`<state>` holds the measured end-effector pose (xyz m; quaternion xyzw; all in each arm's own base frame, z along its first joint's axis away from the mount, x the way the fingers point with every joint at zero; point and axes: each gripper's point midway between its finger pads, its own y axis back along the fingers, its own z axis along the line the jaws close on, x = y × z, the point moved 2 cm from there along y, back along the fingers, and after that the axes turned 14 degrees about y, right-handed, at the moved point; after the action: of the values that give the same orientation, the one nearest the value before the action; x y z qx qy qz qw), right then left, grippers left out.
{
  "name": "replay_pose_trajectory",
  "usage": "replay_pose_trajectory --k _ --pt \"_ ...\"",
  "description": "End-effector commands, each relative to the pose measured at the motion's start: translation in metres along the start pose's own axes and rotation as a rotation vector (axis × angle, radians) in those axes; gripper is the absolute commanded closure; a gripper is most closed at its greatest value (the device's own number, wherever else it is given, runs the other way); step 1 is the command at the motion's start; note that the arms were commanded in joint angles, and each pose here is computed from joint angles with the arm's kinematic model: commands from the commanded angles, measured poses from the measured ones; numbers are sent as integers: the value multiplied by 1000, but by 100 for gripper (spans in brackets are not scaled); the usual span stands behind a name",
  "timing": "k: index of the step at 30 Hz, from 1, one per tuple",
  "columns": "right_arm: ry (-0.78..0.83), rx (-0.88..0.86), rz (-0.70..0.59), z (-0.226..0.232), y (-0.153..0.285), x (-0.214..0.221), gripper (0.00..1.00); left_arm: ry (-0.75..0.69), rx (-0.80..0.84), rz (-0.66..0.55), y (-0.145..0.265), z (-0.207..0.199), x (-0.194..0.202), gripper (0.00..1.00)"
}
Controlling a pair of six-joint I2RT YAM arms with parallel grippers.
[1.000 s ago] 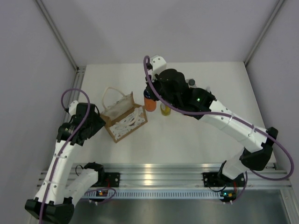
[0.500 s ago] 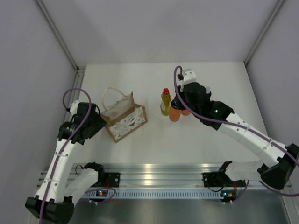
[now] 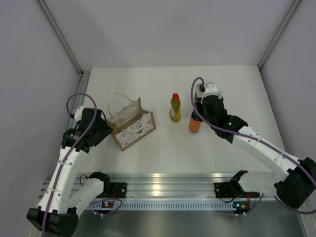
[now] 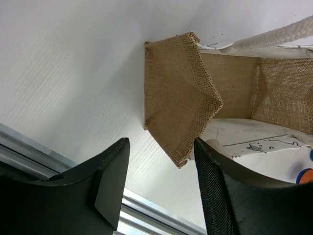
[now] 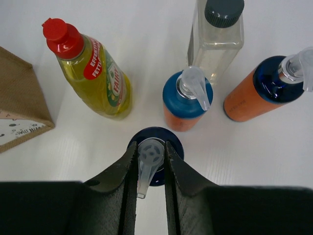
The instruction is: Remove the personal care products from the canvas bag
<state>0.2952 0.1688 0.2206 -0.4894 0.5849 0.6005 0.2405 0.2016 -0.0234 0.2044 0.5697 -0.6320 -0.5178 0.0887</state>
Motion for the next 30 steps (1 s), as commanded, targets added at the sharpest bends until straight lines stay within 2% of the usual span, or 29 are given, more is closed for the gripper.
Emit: replay_pose_trajectory --k 1,3,9,14,16,18,20,22,23,25,30 --pt "-95 -5 -242 -3 -2 -55 100 3 30 -12 0 -8 -4 40" --pt "-104 -16 -268 0 -6 -58 100 3 35 -12 0 -9 -4 40" --pt "-94 -22 -199 8 -27 -37 100 -18 52 -52 8 -13 -15 39" --pt "-82 -34 -193 12 -34 -33 99 -33 69 -82 14 -16 -23 36" --pt "-78 -34 -186 13 -35 -30 74 -38 79 -90 17 -19 -26 30" --pt "-75 -35 -182 13 -35 -29 58 -51 89 -102 21 -21 -29 24" --pt "-71 -32 -179 12 -34 -29 52 -68 98 -115 24 -23 -33 21" --pt "-75 -27 -200 10 -30 -37 41 -79 115 -128 30 -26 -38 18" --pt "-65 -25 -176 9 -28 -33 31 -95 126 -136 35 -28 -41 16" --pt "-53 -17 -180 4 -21 -40 28 -133 135 -139 39 -30 -44 3" --pt "-59 9 -211 -12 12 -63 25 -195 144 -170 62 -39 -61 2"
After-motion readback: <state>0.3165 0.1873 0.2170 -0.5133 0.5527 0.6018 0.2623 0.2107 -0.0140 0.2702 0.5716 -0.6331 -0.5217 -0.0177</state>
